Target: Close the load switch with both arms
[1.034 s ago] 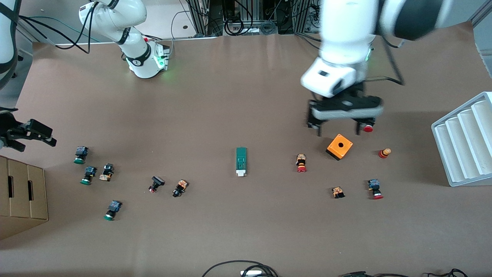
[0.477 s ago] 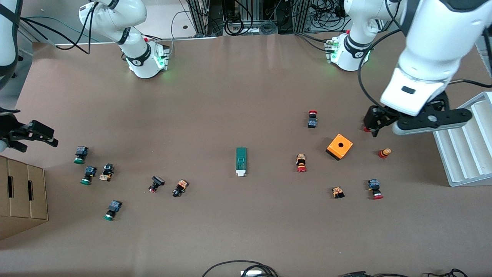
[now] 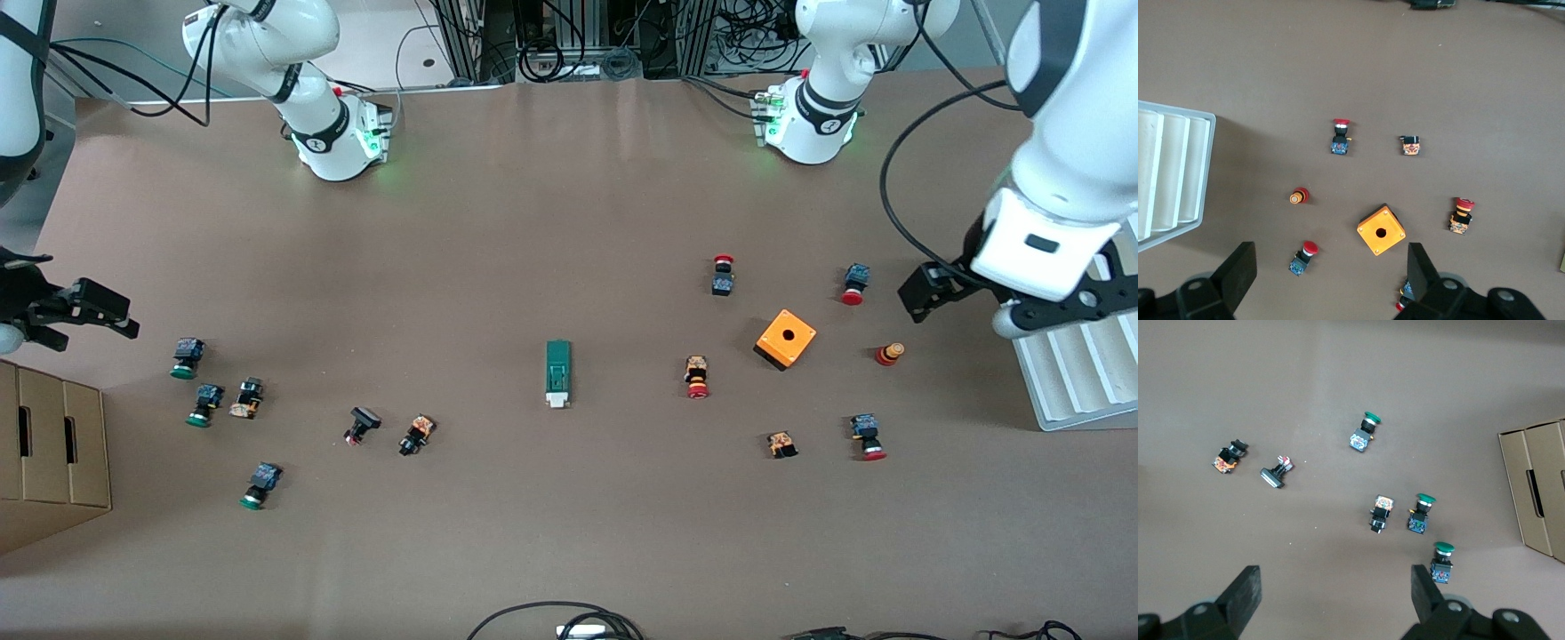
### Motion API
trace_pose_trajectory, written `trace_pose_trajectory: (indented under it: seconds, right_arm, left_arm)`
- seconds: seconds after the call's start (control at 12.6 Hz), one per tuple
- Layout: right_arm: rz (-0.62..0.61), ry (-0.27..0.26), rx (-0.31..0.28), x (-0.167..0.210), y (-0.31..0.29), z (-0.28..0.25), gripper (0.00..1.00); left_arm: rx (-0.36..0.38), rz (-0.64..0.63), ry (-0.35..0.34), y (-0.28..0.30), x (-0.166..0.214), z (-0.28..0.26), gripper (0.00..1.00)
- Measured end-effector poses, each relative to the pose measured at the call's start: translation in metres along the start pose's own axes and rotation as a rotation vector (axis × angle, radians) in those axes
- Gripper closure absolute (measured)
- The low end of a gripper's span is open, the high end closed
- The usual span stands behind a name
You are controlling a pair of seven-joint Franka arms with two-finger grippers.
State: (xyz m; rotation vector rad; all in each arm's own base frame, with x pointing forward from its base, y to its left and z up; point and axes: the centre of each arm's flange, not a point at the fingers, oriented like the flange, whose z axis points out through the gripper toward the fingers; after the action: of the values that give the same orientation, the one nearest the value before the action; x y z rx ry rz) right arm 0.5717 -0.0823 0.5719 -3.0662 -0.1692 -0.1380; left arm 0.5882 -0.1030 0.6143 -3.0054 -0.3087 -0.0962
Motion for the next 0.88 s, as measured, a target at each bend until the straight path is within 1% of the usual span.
trace_pose_trajectory:
  seconds: [0.16, 0.32, 0.4, 0.48, 0.64, 0.88]
  right_arm:
    - [-0.003, -0.003, 0.001, 0.0, 0.0, 0.0, 0.0]
    - [-0.004, -0.004, 0.001, 0.0, 0.0, 0.0, 0.0]
    - [-0.004, -0.004, 0.001, 0.0, 0.0, 0.0, 0.0]
    - [-0.004, -0.004, 0.0, -0.001, 0.0, 0.0, 0.0]
    - [-0.006, -0.004, 0.0, -0.001, -0.001, 0.0, 0.0]
    - [0.012, -0.004, 0.003, 0.003, -0.017, -0.001, 0.0]
  left_arm:
    - [-0.012, -0.007, -0.024, -0.002, 0.0, 0.007, 0.0]
    - [-0.067, -0.041, -0.027, -0.014, 0.007, 0.008, 0.0]
    - [-0.079, -0.065, -0.033, -0.025, 0.011, 0.011, 0.0]
    - [-0.077, -0.09, -0.044, -0.039, 0.016, 0.018, 0.0]
    - [-0.07, -0.123, -0.037, -0.059, 0.025, 0.027, 0.0]
    - [-0.092, -0.153, -0.021, -0.072, 0.024, 0.015, 0.0]
